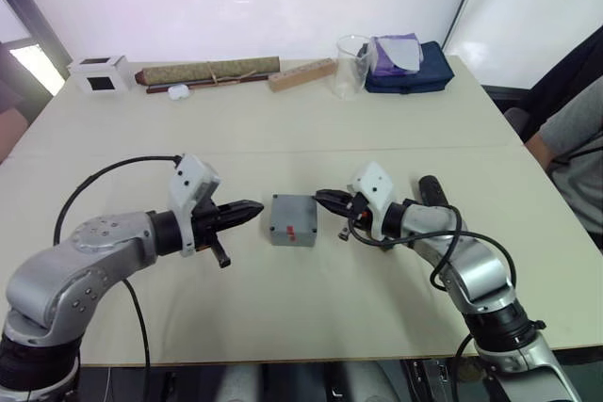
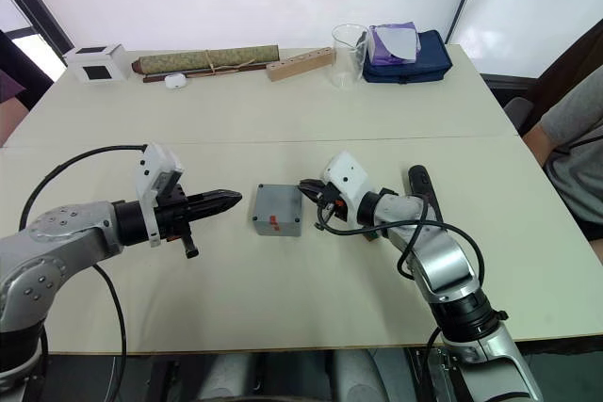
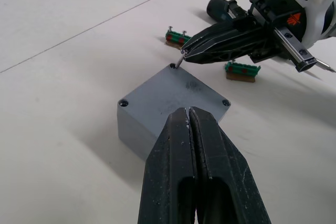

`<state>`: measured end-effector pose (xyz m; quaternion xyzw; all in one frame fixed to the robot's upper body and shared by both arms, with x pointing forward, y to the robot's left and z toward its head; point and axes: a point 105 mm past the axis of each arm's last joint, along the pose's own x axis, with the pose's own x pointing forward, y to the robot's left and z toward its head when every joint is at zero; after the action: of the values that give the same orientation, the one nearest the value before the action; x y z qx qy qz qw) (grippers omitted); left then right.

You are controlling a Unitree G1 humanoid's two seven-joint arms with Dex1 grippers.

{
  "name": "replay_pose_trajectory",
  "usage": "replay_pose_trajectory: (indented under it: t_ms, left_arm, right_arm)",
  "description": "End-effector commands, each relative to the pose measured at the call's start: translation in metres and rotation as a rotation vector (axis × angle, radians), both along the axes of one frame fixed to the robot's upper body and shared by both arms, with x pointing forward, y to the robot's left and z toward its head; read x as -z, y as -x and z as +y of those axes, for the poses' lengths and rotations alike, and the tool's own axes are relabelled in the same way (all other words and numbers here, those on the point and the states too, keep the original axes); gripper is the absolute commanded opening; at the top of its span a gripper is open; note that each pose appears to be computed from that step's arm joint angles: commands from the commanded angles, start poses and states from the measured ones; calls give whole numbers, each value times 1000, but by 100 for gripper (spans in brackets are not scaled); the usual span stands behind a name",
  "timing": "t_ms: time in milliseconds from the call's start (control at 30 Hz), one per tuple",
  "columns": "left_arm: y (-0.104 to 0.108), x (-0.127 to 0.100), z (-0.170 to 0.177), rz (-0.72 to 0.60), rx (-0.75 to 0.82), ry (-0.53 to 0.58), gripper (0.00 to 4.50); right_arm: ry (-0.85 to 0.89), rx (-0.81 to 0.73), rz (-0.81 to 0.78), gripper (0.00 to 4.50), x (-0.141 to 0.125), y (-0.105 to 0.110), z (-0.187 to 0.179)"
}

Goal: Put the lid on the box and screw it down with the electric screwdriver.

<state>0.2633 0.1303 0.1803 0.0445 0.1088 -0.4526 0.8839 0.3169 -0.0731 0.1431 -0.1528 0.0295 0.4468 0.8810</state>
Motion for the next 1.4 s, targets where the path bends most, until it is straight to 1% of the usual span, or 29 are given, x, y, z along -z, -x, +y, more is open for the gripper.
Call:
replay_pose_trajectory:
  t_ms: [33,567,967,1033,1067,1100,1133,1267,1300,1333,1367,1400]
  left_arm:
    - [2,-8,-3,-43,19,-8,0]
    - [2,-5,-5,-51,13,-11,0]
    - [1,-4,-5,-46,14,-14,0]
    - [0,-4,-6,-44,16,-13,0]
    - [0,-4,-6,-44,16,-14,0]
    - [0,-4,-6,-45,15,-16,0]
    - [0,-4,-6,-46,14,-18,0]
    - [1,-4,-8,-50,11,-12,0]
    - [1,-4,-9,-50,9,-10,0]
    - [1,-4,-9,-51,10,-11,0]
    - [1,-4,-9,-52,10,-12,0]
    - [1,-5,-9,-55,9,-14,0]
  right_arm:
    - [-2,-15,-32,3,-6,1,2]
    - [8,-25,-54,3,-7,-6,7]
    - [21,-49,-49,3,-7,-5,11]
    - [23,-48,-47,68,-6,-5,11]
    - [25,-50,-46,82,-6,-4,10]
    - [25,-53,-43,135,-6,-4,10]
    - [24,-56,-42,166,-6,-3,10]
    - [21,-61,-36,345,-6,-3,10]
    - [20,-61,-35,374,-6,-3,10]
    - [18,-62,-38,424,-7,-3,10]
    - [17,-64,-39,446,-8,-3,10]
    - [17,-66,-41,446,-9,-3,10]
